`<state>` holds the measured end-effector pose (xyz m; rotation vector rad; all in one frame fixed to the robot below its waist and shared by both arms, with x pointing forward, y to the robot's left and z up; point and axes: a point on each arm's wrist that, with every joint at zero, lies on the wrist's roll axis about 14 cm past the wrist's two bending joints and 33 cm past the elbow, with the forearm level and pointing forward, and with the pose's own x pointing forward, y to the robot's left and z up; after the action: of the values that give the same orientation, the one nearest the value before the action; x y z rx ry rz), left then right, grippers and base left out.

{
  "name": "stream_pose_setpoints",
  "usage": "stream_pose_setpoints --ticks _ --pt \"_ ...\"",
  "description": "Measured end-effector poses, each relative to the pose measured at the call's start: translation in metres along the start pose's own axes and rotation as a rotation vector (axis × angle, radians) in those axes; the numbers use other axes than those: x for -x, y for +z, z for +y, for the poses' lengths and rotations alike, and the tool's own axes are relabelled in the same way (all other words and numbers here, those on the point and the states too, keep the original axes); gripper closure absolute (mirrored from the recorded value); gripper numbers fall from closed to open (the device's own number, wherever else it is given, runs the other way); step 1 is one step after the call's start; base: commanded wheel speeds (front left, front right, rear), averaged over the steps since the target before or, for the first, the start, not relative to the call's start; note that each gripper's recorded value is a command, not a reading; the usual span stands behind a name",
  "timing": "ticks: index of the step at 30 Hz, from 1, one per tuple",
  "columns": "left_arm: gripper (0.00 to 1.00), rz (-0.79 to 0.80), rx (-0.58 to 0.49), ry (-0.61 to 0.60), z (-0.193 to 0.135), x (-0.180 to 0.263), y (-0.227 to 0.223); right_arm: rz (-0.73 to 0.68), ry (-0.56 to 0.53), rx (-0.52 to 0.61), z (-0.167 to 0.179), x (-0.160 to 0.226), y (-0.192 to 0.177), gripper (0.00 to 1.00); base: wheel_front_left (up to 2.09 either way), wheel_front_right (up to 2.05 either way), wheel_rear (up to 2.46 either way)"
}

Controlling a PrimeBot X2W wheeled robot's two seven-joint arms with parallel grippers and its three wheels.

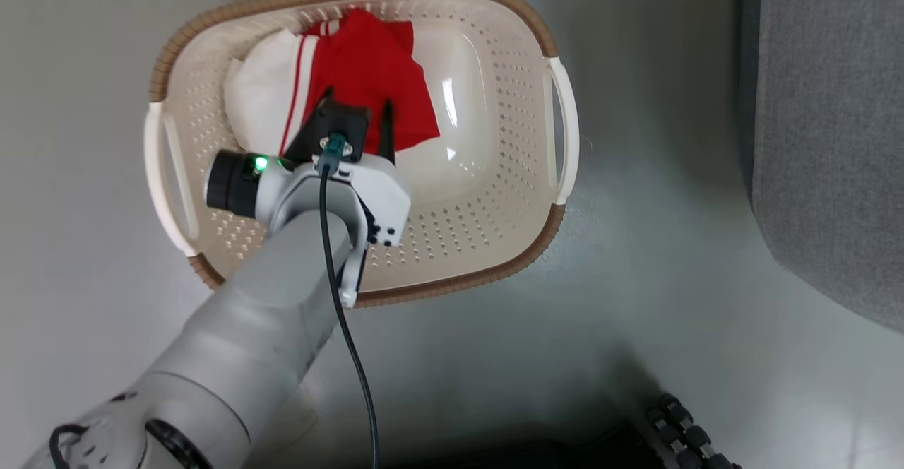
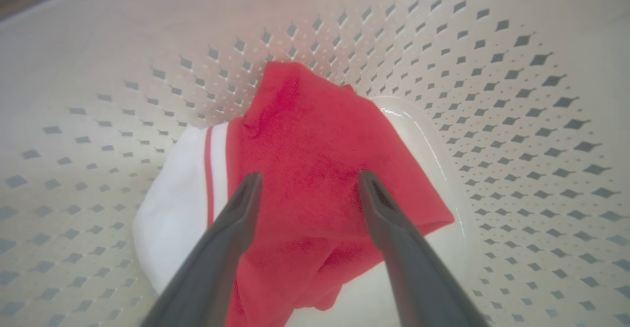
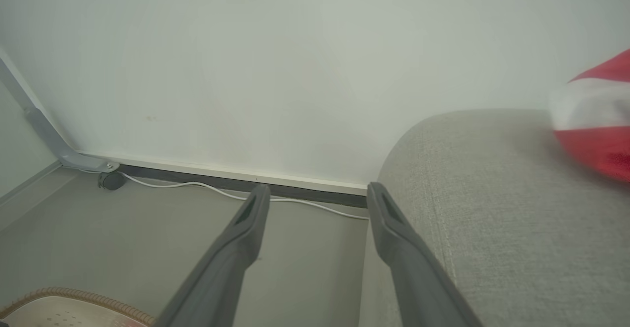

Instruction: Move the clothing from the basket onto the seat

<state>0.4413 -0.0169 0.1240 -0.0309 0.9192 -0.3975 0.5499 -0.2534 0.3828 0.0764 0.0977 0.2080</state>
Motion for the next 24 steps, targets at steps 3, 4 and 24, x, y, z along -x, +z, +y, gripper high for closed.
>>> stream_pose_setpoints --ticks 3,4,24 --pt "0.00 0.023 -0.029 0.012 0.004 -0.010 -0.007 0.024 -0.009 -0.003 -0.004 0.001 -0.011 0.00 0.00 0.00 0.00" --pt "0.00 0.033 -0.038 0.014 0.005 -0.014 -0.009 0.031 -0.011 -0.002 -0.005 0.001 -0.014 0.00 0.00 0.00 0.00" --pt "1.00 0.199 -0.054 0.041 -0.002 -0.014 -0.026 0.007 -0.038 -0.001 -0.011 0.001 -0.005 0.00 0.00 0.00 0.00"
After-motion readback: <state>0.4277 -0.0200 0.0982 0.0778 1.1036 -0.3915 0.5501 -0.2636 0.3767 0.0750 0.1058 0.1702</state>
